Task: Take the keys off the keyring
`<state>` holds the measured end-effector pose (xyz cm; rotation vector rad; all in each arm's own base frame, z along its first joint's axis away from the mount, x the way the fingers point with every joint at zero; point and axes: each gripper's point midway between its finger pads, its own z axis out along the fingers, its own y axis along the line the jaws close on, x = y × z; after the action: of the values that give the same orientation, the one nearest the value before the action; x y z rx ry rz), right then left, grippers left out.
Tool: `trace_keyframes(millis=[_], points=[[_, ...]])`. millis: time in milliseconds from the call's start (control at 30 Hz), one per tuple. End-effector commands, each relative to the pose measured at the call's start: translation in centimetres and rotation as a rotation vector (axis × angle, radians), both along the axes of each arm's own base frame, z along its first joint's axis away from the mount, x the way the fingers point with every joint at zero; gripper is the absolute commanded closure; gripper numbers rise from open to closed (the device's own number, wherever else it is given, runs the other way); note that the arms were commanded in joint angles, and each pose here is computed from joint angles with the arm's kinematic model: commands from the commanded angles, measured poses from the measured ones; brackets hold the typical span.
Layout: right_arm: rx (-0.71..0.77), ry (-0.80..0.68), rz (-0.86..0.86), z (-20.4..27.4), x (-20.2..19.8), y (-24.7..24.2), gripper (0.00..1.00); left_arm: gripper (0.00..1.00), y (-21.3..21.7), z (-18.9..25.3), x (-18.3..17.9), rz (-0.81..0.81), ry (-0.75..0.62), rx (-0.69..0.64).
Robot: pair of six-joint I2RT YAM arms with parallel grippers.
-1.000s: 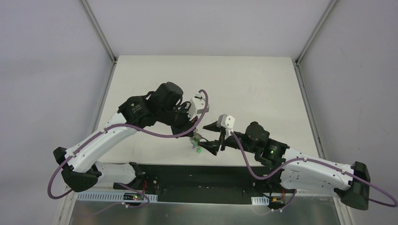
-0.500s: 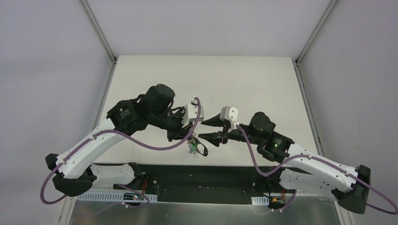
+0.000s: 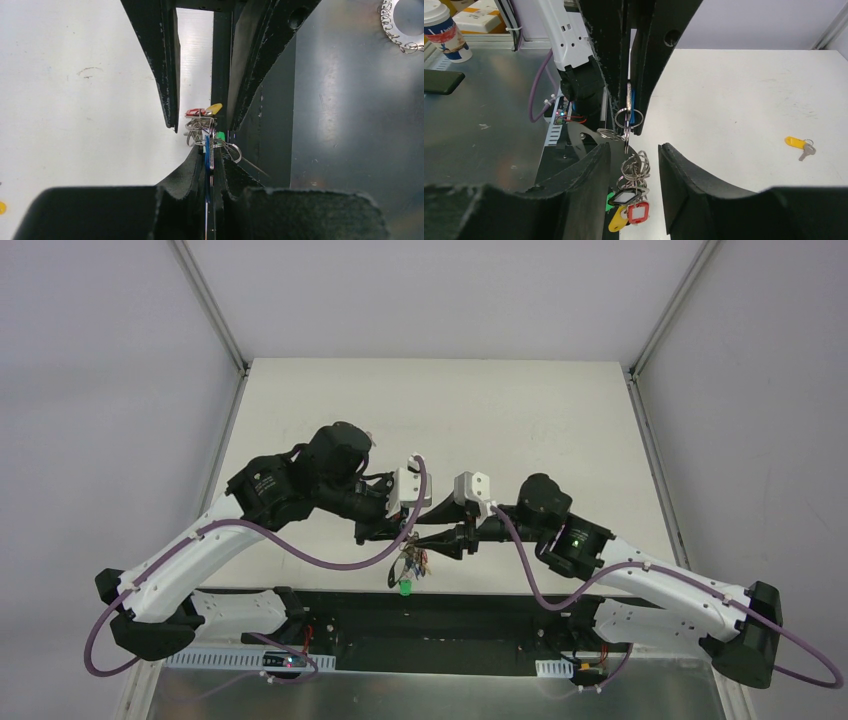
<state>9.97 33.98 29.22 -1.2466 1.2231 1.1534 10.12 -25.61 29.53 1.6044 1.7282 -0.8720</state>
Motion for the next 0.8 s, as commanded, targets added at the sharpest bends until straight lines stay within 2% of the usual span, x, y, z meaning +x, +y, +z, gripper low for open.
trace_keyframes(millis=[0,167,300,500,567,667,767], points=[[0.105,-0.044,0.045,4.2,-0.8,-0.1,0.55,1.00,-0.3,0.9,-0.8,-0.056,-0.030,-0.044],[0.111,-0.019,0.058,4.3,-0.8,0.5,0.64,1.00,-0.5,1.1,-0.7,-0.062,-0.032,-0.047],[0.133,0.015,0.045,4.5,-0.3,1.2,0.82,1.00,-0.6,1.1,-0.7,-0.064,-0.032,-0.044],[0.156,0.036,0.029,4.5,-0.1,1.3,0.90,1.00,-0.5,0.8,-0.6,-0.066,-0.035,-0.038],[0.155,0.042,0.017,4.3,0.0,1.2,1.00,1.00,-0.5,0.7,-0.7,-0.072,-0.037,-0.036],[0.167,0.065,-0.052,4.2,0.9,0.7,1.00,1.00,-0.5,0.4,-0.5,-0.077,-0.052,-0.027],[0.194,0.150,-0.154,4.2,2.2,-0.1,1.00,1.00,-0.2,-0.3,-0.2,-0.082,-0.076,-0.010]])
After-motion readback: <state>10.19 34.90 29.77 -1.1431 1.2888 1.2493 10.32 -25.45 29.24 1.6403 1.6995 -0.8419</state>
